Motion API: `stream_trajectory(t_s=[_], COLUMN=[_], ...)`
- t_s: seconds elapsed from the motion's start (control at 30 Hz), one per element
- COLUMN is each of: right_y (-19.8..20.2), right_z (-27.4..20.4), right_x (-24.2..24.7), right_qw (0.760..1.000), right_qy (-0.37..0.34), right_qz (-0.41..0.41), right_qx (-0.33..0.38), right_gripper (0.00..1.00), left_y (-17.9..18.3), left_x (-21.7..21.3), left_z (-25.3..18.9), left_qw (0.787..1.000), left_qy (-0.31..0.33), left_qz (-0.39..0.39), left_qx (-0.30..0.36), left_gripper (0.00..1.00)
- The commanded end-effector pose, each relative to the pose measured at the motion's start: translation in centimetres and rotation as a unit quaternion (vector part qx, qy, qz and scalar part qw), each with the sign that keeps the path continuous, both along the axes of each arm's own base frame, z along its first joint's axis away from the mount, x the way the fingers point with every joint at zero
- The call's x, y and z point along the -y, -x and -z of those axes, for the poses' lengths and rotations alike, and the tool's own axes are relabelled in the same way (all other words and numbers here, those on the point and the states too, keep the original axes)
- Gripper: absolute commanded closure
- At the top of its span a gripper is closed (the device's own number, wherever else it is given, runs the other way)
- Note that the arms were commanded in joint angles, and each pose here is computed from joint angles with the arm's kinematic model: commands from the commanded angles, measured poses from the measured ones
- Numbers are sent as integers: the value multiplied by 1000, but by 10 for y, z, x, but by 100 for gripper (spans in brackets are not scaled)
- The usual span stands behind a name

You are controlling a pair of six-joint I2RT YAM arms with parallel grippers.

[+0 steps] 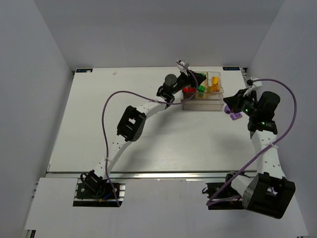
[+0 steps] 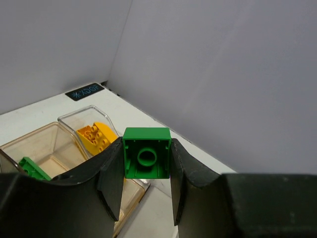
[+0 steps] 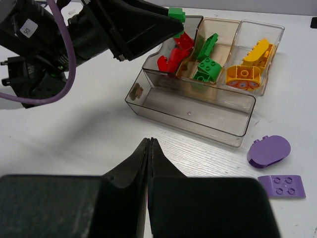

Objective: Sort the legos into containers by color

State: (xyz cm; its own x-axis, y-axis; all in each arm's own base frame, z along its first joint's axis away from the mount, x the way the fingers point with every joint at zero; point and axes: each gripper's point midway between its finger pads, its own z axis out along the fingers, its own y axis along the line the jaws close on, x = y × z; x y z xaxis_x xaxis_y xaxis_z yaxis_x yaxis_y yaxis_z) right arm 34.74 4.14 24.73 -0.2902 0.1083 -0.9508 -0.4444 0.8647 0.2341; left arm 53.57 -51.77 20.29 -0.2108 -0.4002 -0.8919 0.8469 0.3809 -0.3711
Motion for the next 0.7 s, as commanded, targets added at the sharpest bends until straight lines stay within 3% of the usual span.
stream_trajectory(t_s=[0.0, 0.37, 0.67], right_y=[-1, 2, 2], right_z=[-13, -13, -12], right_x=[2, 7, 9], right_qw=[1000, 1000, 1000], right_qy=[-3, -13, -19], right_qz=[-1, 1, 0], right_qx=[26, 27, 23], right_gripper=[100, 100, 100], left_y=[-16, -20, -18], left_x=[-10, 4, 9], left_z=[-32, -4, 19], left_qw=[997, 988, 991], left_qy=[34, 9, -13], left_qz=[-57, -125, -110], left_qx=[48, 86, 72], left_gripper=[96, 94, 93])
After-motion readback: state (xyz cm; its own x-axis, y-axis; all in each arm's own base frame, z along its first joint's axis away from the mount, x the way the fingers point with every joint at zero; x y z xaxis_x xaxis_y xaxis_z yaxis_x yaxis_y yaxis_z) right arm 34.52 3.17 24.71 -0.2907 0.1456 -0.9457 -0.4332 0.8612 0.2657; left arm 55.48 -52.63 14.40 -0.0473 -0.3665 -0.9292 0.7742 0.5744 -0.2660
